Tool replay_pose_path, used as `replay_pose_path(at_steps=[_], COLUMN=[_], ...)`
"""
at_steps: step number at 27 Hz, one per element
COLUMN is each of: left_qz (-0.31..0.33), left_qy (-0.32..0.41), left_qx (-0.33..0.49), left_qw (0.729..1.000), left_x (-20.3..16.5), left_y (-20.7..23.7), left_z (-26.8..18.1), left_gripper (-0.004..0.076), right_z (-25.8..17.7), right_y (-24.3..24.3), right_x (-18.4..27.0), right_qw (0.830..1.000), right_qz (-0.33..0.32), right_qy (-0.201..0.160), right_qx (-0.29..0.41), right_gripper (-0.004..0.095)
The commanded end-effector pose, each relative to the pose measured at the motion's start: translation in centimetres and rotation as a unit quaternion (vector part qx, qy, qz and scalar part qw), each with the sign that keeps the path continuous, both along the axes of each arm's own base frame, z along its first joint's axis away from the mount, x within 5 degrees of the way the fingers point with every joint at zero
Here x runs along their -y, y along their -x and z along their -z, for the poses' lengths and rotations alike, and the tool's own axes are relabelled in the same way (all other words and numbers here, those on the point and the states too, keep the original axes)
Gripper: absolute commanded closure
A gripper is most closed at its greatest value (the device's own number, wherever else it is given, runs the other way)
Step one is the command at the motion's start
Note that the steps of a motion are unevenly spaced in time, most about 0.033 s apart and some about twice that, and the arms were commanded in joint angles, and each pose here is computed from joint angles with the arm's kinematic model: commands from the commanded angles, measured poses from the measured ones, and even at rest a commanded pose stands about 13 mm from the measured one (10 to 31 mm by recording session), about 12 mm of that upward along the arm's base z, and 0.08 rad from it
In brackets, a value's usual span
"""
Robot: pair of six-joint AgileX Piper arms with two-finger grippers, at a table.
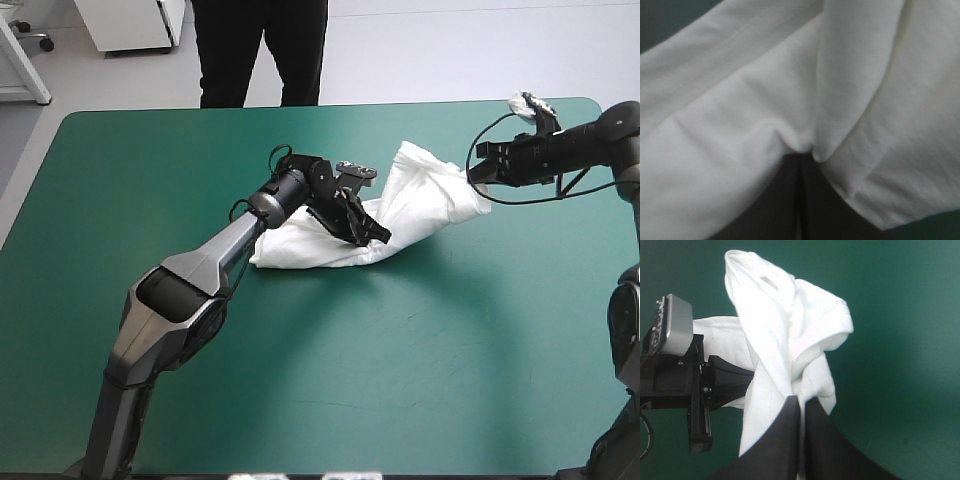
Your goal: Fold the cloth
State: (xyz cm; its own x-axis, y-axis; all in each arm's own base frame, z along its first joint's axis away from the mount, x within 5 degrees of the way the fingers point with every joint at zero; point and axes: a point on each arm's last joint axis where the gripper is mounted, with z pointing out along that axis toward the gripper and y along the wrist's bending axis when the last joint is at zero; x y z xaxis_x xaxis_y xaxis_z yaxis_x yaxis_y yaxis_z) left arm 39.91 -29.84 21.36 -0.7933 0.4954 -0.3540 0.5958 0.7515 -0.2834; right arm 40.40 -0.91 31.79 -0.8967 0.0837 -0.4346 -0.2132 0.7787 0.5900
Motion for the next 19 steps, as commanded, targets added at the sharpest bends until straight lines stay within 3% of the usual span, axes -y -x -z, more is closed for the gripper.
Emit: replay_pose_path(at_steps=[1, 6, 11, 16, 19], left_qz=[0.007, 0.006, -0.014, -0.048, -0.097], left_qy=[-0.004, 0.002, -0.017, -0.05, -0.02], left_qx=[0.001, 0.017, 0.072, 0.127, 0.214], left_qw=[1.0, 1.0, 0.997, 0.989, 0.972], left_x=[-0.2, -0.1, -1.4, -6.1, -11.5], left_y=[0.8, 0.5, 0.4, 1.6, 5.2], left_z=[-2.0, -2.8, -7.5, -14.0, -22.6], left_gripper=[0.0733, 0.0733, 0.0733, 0.0733, 0.0733], right_z=[-3.7, -3.7, -3.8, -4.5, -4.9], right_y=[1.3, 1.3, 1.3, 1.4, 1.7], right_x=[-0.3, -0.6, -1.8, -3.9, -8.0], right_qw=[0.999, 0.999, 0.998, 0.996, 0.99], right_qz=[-0.002, -0.006, -0.021, -0.043, -0.088], right_qy=[-0.015, -0.016, -0.019, -0.056, -0.089], right_qx=[0.047, 0.047, 0.049, 0.057, 0.063], right_gripper=[0.0925, 0.0925, 0.0925, 0.0925, 0.0924])
